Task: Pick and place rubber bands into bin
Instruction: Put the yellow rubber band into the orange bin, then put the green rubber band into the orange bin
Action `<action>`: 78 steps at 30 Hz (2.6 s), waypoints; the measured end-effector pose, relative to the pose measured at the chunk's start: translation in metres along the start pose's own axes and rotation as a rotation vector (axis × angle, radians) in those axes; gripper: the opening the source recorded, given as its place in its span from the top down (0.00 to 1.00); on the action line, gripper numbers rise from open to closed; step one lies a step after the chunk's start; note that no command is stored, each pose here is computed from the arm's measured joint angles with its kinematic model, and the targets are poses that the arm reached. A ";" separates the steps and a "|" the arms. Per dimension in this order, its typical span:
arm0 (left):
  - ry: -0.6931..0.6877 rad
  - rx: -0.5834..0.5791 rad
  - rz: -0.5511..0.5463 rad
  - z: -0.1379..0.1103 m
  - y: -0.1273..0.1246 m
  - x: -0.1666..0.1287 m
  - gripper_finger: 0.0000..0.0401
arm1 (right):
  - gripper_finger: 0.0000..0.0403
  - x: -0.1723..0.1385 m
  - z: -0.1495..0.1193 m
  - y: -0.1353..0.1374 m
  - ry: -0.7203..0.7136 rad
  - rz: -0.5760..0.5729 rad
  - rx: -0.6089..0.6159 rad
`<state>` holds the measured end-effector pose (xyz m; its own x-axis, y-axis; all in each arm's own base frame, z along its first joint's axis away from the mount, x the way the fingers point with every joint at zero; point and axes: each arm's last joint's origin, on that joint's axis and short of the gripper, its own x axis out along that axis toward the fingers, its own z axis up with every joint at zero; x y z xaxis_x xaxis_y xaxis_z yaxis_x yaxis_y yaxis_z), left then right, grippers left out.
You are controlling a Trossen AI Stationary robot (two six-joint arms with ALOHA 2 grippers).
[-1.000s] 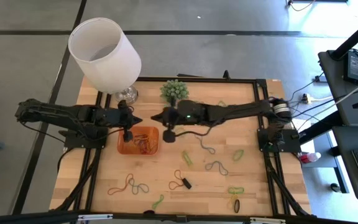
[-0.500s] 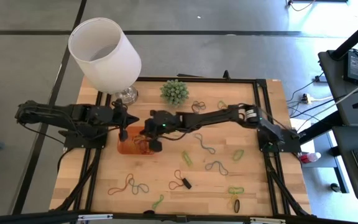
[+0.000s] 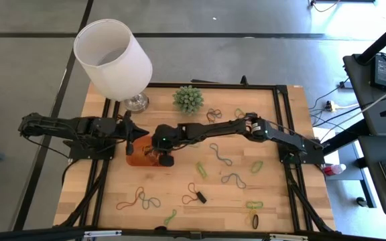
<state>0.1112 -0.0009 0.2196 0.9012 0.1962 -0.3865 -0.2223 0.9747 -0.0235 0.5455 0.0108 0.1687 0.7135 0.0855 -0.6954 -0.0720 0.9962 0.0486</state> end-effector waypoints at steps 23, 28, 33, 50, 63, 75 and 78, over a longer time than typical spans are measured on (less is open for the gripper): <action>-0.003 -0.031 -0.001 -0.002 0.002 -0.005 0.99 | 0.70 -0.011 0.000 -0.004 0.051 -0.010 0.002; 0.001 -0.029 0.007 -0.003 0.002 -0.005 0.99 | 0.80 -0.032 0.013 -0.006 0.024 -0.027 -0.022; 0.006 -0.027 0.022 -0.003 0.003 -0.005 0.99 | 0.98 -0.045 0.017 -0.005 0.052 -0.054 -0.048; 0.021 0.023 0.002 -0.005 0.002 -0.005 0.99 | 0.99 -0.178 -0.080 -0.003 -0.184 -0.203 0.141; 0.036 0.060 0.004 0.009 -0.007 0.021 0.99 | 0.98 -0.245 -0.219 0.011 -0.338 -0.224 0.305; 0.222 -0.044 0.146 0.081 -0.017 0.116 0.99 | 0.97 -0.247 -0.263 0.008 -0.360 -0.306 0.367; 0.257 -0.075 0.148 0.094 -0.013 0.146 0.99 | 0.97 -0.248 -0.262 0.007 -0.361 -0.311 0.346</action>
<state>0.2806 0.0250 0.2506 0.7355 0.2924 -0.6112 -0.3795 0.9251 -0.0142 0.1854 -0.0070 0.1530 0.8614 -0.2718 -0.4291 0.3665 0.9175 0.1546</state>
